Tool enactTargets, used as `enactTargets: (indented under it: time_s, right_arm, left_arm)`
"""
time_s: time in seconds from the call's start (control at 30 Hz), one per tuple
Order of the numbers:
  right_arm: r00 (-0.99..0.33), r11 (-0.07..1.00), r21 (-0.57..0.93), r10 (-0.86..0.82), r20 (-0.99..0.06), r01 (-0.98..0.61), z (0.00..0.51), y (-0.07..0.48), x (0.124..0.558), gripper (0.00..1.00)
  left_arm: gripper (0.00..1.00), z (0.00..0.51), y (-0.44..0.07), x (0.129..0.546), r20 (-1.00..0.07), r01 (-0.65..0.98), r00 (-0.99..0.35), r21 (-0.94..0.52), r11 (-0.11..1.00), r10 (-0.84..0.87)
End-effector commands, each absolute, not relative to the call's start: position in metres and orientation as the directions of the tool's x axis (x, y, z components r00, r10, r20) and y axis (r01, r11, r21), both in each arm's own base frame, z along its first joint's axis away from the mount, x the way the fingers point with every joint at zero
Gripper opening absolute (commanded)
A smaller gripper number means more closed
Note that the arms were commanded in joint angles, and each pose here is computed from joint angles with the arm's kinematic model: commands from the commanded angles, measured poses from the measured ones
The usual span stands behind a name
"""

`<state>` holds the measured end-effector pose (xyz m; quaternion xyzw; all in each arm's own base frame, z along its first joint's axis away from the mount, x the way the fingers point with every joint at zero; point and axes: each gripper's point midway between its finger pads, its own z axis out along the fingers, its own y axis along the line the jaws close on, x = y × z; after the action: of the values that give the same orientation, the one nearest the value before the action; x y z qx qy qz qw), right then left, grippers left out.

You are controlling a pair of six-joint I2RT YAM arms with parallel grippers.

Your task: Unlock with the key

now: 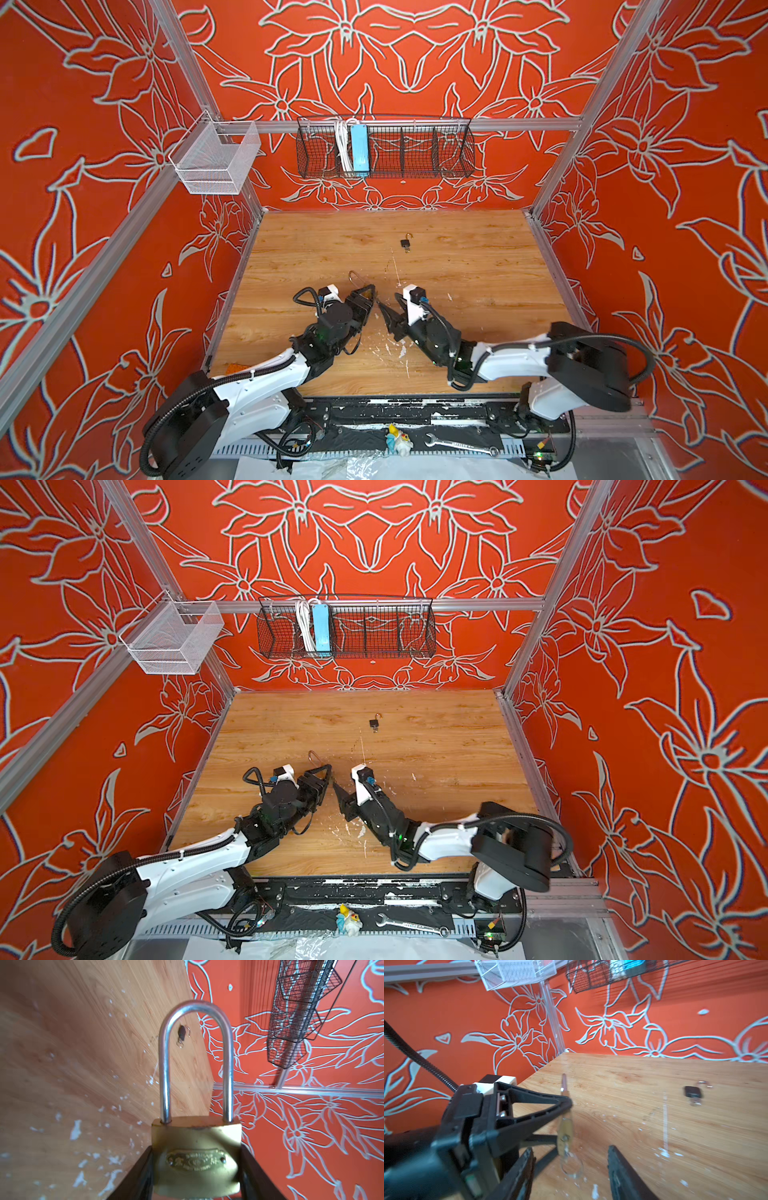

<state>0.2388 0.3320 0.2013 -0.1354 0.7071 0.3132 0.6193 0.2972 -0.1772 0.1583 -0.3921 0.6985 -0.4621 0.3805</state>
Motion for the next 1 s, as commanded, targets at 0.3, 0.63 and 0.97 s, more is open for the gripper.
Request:
enactTargets:
  time_s: [0.3, 0.63, 0.97]
  right_arm:
    - [-0.3, 0.757, 0.257, 0.084, -0.95, -0.601, 0.271, 0.241, 0.263, 0.69]
    - [-0.347, 0.557, 0.362, 0.137, -0.928, -0.748, 0.245, 0.271, 0.257, 0.69]
    - [-0.405, 0.587, 0.4, 0.131, -0.905, -0.704, 0.228, 0.272, 0.266, 0.61]
  left_arm:
    - [0.0, 0.185, -0.211, 0.329, -0.781, 0.266, -0.334, -0.615, 0.742, -0.528]
    - [0.0, 0.191, -0.256, 0.303, -0.941, 0.61, -0.225, -0.338, 0.717, -0.252]
    - [0.0, 0.181, -0.292, 0.287, -0.97, 0.674, -0.176, -0.241, 0.698, -0.165]
